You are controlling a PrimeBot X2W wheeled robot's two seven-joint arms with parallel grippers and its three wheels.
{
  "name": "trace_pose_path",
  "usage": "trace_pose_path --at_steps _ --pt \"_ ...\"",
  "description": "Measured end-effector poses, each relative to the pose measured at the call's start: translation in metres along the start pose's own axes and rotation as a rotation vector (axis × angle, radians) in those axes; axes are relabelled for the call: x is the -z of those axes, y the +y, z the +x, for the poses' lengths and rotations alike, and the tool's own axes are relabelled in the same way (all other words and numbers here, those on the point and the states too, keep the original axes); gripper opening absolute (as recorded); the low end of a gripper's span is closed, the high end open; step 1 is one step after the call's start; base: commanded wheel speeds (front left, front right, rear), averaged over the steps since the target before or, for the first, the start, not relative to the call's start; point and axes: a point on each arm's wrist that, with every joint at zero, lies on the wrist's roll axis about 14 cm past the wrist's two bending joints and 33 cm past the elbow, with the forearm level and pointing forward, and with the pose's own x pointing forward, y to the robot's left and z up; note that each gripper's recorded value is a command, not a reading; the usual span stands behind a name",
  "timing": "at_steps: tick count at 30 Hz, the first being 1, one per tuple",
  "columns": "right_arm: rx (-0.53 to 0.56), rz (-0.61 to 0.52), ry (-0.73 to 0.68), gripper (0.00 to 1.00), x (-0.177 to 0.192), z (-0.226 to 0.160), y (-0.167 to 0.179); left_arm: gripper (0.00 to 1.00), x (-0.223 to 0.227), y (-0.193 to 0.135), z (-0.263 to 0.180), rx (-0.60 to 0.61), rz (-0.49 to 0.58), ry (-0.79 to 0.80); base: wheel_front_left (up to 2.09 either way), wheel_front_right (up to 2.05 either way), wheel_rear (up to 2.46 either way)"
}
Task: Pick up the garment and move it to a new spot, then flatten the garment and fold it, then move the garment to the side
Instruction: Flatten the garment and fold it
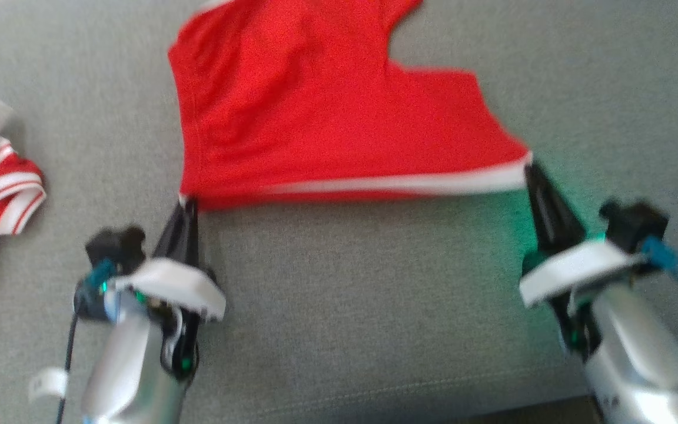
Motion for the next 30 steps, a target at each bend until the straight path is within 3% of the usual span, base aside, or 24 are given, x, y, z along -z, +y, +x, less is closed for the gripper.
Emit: trace_pose_path --at_steps 17,23,30 --pt "-0.017 0.050 0.096 0.00 0.051 -0.103 0.027 0.00 0.030 0.001 -0.104 -0.053 -0.050 0.042 0.00 0.00 0.00" --pt "-0.032 0.032 0.018 0.00 0.023 -0.085 0.027 0.00 0.019 -0.001 -0.106 -0.051 -0.062 0.000 0.00 0.00 0.00" --pt "-0.100 -0.069 -0.138 0.00 -0.048 -0.017 0.037 0.00 -0.026 -0.005 -0.067 -0.016 -0.051 -0.111 0.00 0.00 0.00"
